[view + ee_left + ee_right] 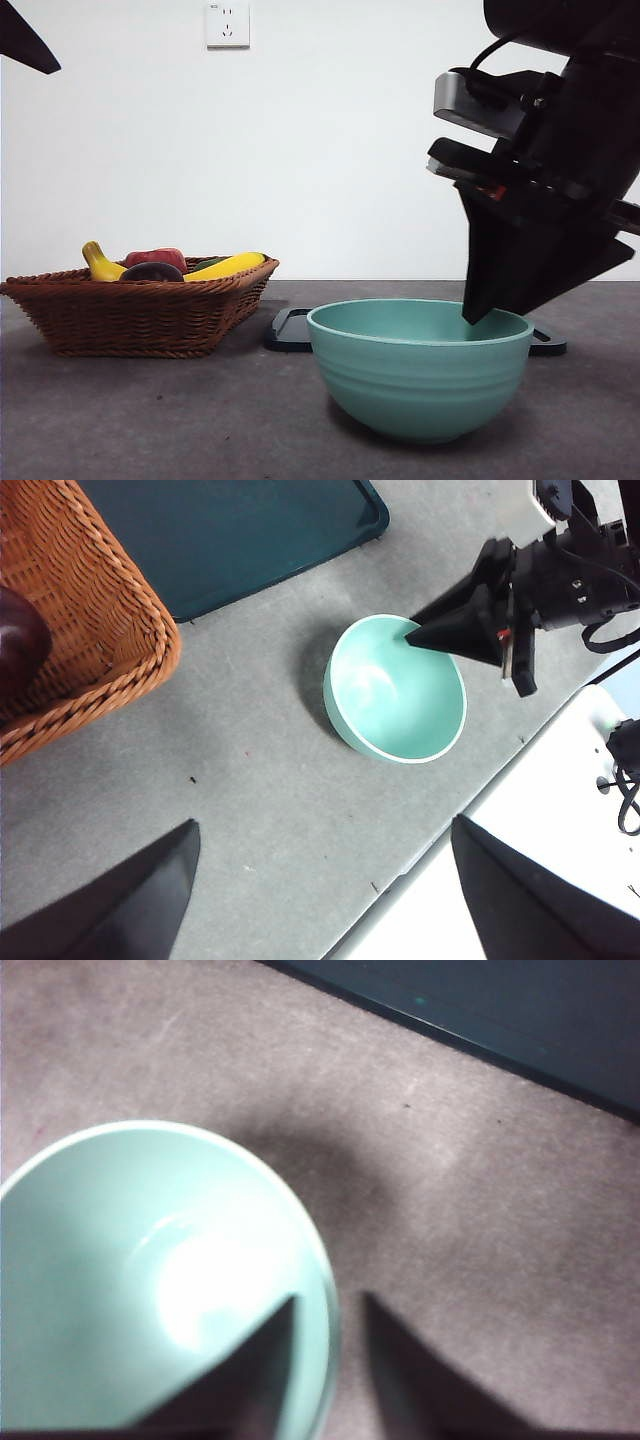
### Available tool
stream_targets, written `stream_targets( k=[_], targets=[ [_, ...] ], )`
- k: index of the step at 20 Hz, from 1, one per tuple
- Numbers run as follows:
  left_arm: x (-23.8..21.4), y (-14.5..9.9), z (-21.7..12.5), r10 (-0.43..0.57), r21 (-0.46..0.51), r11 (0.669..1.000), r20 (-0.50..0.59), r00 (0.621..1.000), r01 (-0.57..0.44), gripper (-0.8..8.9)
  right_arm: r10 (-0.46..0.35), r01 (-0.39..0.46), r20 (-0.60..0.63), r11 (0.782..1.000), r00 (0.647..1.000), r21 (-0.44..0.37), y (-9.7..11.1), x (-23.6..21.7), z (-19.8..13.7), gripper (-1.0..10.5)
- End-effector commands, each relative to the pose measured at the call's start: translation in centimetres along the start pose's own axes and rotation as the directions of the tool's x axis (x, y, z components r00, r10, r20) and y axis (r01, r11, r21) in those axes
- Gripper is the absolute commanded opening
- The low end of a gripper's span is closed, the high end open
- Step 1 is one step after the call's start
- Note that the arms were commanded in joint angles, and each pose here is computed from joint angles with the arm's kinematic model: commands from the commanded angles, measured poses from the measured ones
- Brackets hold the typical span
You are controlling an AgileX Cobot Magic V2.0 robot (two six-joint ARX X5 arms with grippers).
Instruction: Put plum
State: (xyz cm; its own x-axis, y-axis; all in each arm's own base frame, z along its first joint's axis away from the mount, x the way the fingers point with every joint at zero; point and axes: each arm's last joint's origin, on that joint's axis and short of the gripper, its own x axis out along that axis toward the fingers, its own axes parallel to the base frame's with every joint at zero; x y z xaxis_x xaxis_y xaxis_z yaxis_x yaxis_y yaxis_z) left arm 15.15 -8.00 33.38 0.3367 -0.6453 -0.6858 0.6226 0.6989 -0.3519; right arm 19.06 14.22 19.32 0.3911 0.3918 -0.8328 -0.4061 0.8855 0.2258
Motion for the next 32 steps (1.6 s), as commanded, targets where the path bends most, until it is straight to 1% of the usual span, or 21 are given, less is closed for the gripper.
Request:
stream_targets(
  k=[1,3,5,8,10,12,14,17,20,23,32],
  targets=[
    [-0.2,-0.2,0.4,-0.007,0.022,1.000,0.011,1.000,0.007,4.04,-0.008,0.007,0.026,1.000,1.000,0.011,0.3,-0.2,0.3,2.3],
    [-0.2,-0.2,0.4,-0.007,0.022,1.000,0.011,1.000,0.007,4.04,-0.019,0.018,0.058,1.000,0.998,0.007,0.4,-1.1,0.7,2.3],
    [-0.2,-0.2,0.4,-0.007,0.022,1.000,0.011,1.000,0.007,4.04,-0.005,0.005,0.114,1.000,0.994,0.003,0.6,-2.6,1.2,2.3],
    [-0.2,-0.2,0.4,-0.007,0.022,1.000,0.011,1.000,0.007,4.04,0.036,-0.034,0.215,0.999,0.976,-0.013,1.2,-5.7,1.9,2.3],
    [-0.2,-0.2,0.4,-0.007,0.022,1.000,0.011,1.000,0.007,4.04,0.065,-0.058,0.263,0.998,0.963,-0.033,1.4,-8.1,2.0,2.3],
    [-0.2,-0.2,0.4,-0.007,0.023,1.000,0.012,1.000,0.007,4.04,0.121,-0.105,0.285,0.992,0.951,-0.070,1.7,-10.3,1.7,2.3],
    [-0.2,-0.2,0.4,-0.007,0.022,1.000,0.011,1.000,0.007,4.04,0.177,-0.158,0.282,0.983,0.943,-0.089,1.8,-12.1,1.0,2.3],
    [-0.2,-0.2,0.4,-0.007,0.022,1.000,0.011,1.000,0.007,4.04,0.276,-0.254,0.245,0.960,0.930,-0.116,1.8,-14.0,-0.5,2.3],
    [-0.2,-0.2,0.4,-0.007,0.022,1.000,0.011,1.000,0.007,4.04,0.337,-0.319,0.183,0.940,0.924,-0.120,1.7,-15.1,-2.0,2.3],
    [-0.2,-0.2,0.4,-0.007,0.022,1.000,0.011,1.000,0.007,4.04,0.330,-0.314,0.157,0.942,0.931,-0.120,1.4,-15.6,-2.9,2.3],
    [-0.2,-0.2,0.4,-0.007,0.022,1.000,0.011,1.000,0.007,4.04,0.330,-0.314,0.158,0.942,0.930,-0.121,1.4,-15.7,-3.0,2.3]
  ],
)
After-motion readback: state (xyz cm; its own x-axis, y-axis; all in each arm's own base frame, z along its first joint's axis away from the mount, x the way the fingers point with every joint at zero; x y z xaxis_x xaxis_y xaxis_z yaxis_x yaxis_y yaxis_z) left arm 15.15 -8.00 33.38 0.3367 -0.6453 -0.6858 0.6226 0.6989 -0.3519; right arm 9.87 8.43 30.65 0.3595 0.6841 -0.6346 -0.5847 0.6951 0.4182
